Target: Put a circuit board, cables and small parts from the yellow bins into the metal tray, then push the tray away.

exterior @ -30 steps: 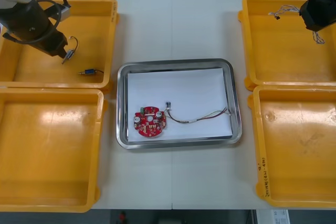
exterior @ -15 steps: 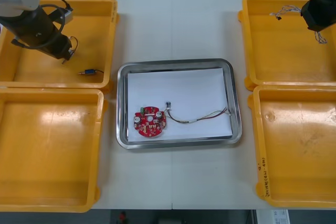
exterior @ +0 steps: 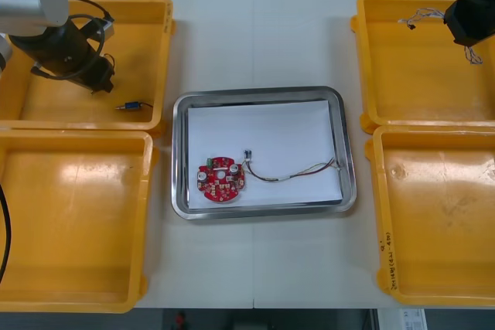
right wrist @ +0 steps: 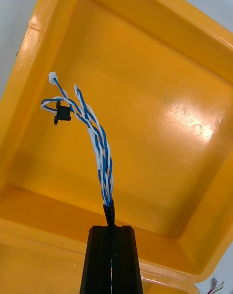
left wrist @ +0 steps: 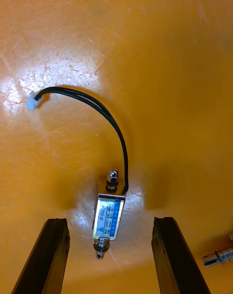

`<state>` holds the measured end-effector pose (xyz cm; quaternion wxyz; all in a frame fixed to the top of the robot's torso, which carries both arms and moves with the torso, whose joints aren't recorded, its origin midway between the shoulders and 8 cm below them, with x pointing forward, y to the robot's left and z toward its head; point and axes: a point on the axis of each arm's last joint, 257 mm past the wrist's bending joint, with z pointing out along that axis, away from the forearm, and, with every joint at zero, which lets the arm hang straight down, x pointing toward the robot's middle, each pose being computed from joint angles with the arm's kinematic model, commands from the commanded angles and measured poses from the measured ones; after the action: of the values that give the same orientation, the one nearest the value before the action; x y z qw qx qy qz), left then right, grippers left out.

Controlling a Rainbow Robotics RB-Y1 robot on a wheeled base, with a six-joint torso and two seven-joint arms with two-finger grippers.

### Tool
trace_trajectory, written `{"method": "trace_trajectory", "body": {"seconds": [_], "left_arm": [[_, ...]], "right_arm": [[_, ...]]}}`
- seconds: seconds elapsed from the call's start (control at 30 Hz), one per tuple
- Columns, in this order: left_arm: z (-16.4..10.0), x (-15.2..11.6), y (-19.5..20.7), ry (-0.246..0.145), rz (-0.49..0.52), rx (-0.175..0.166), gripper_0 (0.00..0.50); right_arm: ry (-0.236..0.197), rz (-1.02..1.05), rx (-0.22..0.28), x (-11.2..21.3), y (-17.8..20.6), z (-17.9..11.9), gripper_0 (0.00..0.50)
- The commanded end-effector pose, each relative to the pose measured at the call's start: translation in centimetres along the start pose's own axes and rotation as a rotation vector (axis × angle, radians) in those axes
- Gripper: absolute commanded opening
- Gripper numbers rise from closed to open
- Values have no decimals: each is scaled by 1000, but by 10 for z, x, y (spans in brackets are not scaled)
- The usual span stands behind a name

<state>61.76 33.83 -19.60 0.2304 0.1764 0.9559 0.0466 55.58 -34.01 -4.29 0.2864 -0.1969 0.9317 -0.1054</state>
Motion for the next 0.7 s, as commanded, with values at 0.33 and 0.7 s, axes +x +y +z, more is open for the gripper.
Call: {"method": "trace_trajectory", "body": {"seconds": [0.33, 0.7], "left_arm": [[-8, -42, -6, -107, 125, -3, 500], [-7, -41, -6, -102, 134, -8, 0]], "right_arm": [[-73, -16, 62, -20, -27, -35, 2], [-70, -13, 67, -19, -28, -35, 0]]}}
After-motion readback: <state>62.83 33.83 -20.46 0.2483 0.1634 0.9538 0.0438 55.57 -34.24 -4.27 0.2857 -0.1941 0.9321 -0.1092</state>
